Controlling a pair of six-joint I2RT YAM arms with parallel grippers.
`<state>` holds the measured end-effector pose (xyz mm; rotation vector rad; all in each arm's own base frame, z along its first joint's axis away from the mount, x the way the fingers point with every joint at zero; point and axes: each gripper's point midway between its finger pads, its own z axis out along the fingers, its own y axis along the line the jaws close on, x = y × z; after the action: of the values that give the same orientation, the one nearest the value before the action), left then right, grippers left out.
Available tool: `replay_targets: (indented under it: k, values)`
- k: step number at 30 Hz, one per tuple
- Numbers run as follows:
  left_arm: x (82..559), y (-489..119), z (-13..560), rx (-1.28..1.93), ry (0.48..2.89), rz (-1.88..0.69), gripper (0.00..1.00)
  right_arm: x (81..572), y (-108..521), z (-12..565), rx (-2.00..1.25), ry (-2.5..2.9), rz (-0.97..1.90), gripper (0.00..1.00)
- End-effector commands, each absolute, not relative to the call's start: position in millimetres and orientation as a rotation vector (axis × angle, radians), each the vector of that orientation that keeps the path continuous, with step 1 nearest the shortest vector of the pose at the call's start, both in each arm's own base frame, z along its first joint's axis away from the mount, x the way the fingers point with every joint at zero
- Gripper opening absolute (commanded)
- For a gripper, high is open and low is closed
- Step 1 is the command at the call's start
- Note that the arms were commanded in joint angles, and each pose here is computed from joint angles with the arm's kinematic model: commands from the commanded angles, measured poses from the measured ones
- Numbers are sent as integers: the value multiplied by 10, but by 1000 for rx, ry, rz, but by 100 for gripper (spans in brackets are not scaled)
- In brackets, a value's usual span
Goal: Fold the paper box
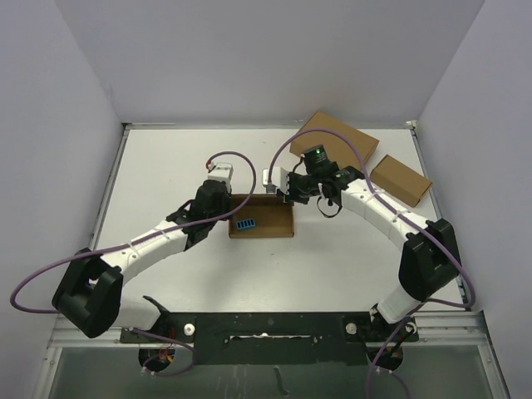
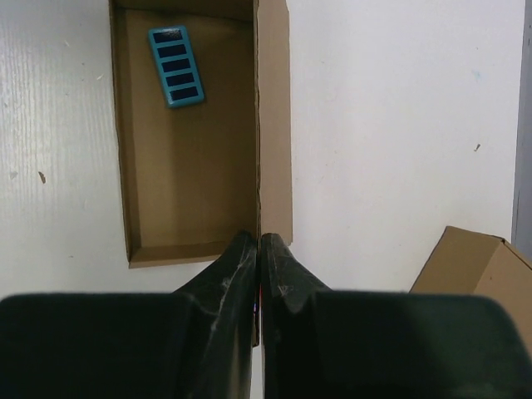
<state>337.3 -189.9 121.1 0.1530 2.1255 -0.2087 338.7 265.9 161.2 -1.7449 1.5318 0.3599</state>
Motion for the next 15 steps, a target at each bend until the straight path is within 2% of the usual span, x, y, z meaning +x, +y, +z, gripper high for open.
replay_targets:
  k: [1,8,12,15]
  values:
    - [3336,-2013,1590,131,2042,-328,12,3373,2656,1723,-1734,1471,320,0]
    - [3058,-1980,1656,117,2054,-431,34,3277,2611,1577,-1740,1494,342,0]
    - [2822,-1968,1776,111,2048,-533,41,3244,2606,1539,-1739,1502,357,0]
    - [2673,-1964,1962,114,2000,-617,52,3217,2603,1505,-1744,1509,368,0]
